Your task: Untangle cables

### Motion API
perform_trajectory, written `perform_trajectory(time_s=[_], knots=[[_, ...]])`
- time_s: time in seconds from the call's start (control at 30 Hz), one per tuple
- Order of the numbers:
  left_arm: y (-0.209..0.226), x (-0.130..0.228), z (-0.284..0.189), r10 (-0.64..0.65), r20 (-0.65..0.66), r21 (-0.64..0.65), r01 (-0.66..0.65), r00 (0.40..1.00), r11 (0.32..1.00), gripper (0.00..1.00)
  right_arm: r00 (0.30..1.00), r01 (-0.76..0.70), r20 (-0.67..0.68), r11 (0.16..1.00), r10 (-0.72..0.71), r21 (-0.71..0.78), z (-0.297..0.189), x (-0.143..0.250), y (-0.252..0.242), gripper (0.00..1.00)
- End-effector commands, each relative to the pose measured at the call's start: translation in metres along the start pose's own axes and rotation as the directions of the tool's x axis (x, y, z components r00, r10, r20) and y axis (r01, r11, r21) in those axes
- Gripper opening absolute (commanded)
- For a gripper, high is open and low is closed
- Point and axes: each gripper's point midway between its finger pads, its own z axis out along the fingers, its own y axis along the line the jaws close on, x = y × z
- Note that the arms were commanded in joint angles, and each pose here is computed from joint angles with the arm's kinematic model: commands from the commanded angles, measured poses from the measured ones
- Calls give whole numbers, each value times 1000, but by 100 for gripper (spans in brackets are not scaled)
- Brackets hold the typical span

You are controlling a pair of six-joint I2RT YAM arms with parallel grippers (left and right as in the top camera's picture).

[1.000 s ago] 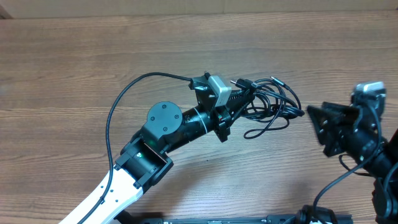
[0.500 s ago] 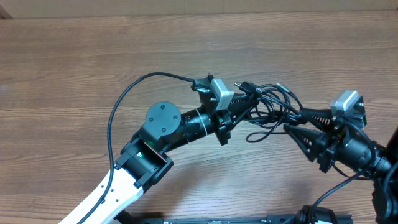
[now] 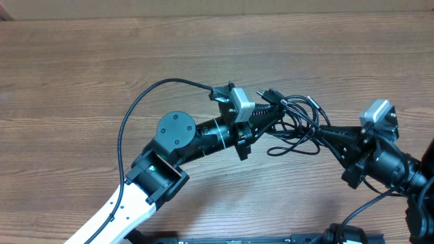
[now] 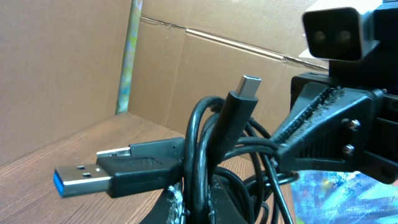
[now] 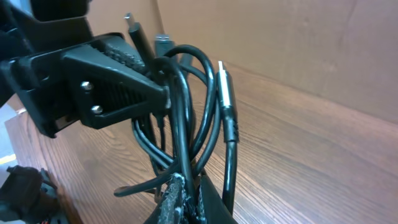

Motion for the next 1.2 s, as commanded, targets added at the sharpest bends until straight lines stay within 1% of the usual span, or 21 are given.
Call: perform_trajectory(time_s=[0.0, 0.1, 0.2, 0.27, 0.33, 0.37, 0.4, 0.5, 0.57, 0.6, 0.67, 0.73, 0.8, 0.83, 0.9, 1.1, 1.17], knots=[[-7, -13, -1, 5, 30, 19, -5, 1000, 1000, 4, 991, -129, -16, 973, 134, 192, -6, 3, -30, 4], [-5, -13, -1, 3, 32, 11, -4, 999, 1000, 4, 957, -270, 17, 874, 288, 404, -18, 12, -65, 4], [-5, -14, -1, -4, 34, 9, 4, 999, 1000, 4, 911, -376, 89, 723, 402, 580, -35, 23, -95, 4], [-4, -14, -2, -14, 36, 2, 14, 999, 1000, 4, 883, -423, 139, 632, 449, 650, -46, 30, -108, 4], [-4, -14, -2, -14, 36, 2, 14, 999, 1000, 4, 866, -448, 164, 588, 472, 674, -50, 33, -113, 4], [-4, -14, -2, -14, 36, 2, 14, 999, 1000, 4, 861, -454, 164, 582, 482, 674, -49, 34, -114, 4], [-4, -14, -2, -15, 36, 2, 15, 999, 1000, 4, 860, -456, 160, 588, 485, 668, -47, 34, -113, 4], [-2, -13, -2, -16, 34, -6, 17, 999, 1000, 4, 881, -424, 113, 660, 460, 620, -38, 31, -104, 4], [1, -11, -2, -23, 26, -20, 23, 999, 1000, 4, 922, -348, 39, 778, 386, 523, -25, 24, -88, 4], [2, -10, -2, -27, 21, -29, 27, 999, 999, 4, 935, -320, 18, 819, 355, 476, -21, 21, -80, 7], [6, -5, -2, -37, 7, -47, 37, 999, 998, 4, 962, -254, -12, 908, 273, 333, -10, 12, -57, 22], [9, -1, -2, -47, -10, -61, 47, 999, 997, 4, 982, -183, -17, 963, 190, 198, -3, 4, -35, 34], [11, 2, -3, -54, -20, -69, 53, 998, 996, 4, 991, -134, -10, 983, 136, 122, -1, -1, -23, 40], [12, 2, -3, -55, -20, -70, 53, 998, 996, 4, 994, -112, -6, 989, 113, 96, -1, -2, -19, 45], [13, 1, -4, -54, -18, -72, 52, 998, 996, 4, 994, -109, -5, 990, 110, 90, -1, -3, -18, 50], [13, 0, -4, -52, -16, -72, 51, 999, 996, 4, 994, -106, -3, 991, 107, 77, 0, -3, -16, 51], [12, -2, -4, -49, -10, -67, 48, 999, 997, 4, 998, -68, -2, 997, 68, 35, 0, -3, -8, 51]])
